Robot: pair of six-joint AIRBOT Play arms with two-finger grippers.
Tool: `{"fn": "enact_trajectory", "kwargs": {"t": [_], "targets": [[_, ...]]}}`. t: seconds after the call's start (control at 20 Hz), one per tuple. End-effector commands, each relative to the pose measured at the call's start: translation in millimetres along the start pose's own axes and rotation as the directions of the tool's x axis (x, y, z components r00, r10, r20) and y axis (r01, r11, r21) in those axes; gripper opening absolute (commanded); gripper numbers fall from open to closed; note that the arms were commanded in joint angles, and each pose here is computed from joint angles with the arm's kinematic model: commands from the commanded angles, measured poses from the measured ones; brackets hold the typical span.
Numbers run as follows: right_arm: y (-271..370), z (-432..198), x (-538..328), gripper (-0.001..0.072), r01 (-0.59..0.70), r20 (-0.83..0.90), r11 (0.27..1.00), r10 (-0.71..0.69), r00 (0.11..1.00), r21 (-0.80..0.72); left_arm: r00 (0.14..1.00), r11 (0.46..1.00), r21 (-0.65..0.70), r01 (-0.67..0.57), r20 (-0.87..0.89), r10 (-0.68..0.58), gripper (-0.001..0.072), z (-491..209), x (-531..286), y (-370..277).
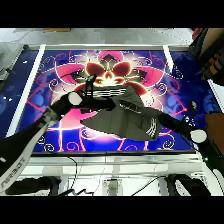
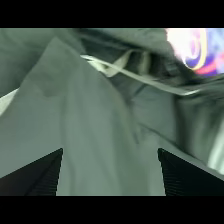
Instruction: Fold the clothes and pants, and hang the long-sleeved shirts on hangers.
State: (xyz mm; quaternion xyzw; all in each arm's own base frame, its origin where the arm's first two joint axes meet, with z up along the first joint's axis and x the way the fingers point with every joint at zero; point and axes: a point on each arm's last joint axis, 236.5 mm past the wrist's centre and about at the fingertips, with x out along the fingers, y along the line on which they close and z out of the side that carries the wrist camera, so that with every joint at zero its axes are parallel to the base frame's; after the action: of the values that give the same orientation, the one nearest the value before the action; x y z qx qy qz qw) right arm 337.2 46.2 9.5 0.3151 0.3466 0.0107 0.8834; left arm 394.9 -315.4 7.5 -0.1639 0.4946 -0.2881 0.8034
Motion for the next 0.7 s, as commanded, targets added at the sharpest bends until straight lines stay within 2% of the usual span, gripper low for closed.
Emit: {"fn": "enact_trajectory", "kwargs": {"t": [0.0,0.3,0.55,0.65], "targets": [[3.4,36.0,-16.9,0.0029,-0.026,0.183,0.999,0.019,0.983,0.04,0.997,0.995,-0.092,-0.036,0.067,0.042,0.072,8.1,34.5,18.0],[-1.5,17.9,-13.8,0.003,0.004,0.106,1.0,-0.002,0.994,-0.02,0.995,0.985,-0.149,-0.083,0.038,0.09,0.072,6.1,66.8,52.1],[-1.1,4.3,-12.7,0.0031,0.005,0.049,0.994,0.0,0.999,-0.106,0.991,0.993,-0.039,-0.112,0.072,0.115,0.072,42.1,94.2,55.9],[-1.0,3.4,-12.7,0.0031,0.005,0.045,0.993,0.0,0.999,-0.118,0.992,0.993,0.0,-0.12,0.034,0.12,0.072,45.6,108.7,58.0]]}}
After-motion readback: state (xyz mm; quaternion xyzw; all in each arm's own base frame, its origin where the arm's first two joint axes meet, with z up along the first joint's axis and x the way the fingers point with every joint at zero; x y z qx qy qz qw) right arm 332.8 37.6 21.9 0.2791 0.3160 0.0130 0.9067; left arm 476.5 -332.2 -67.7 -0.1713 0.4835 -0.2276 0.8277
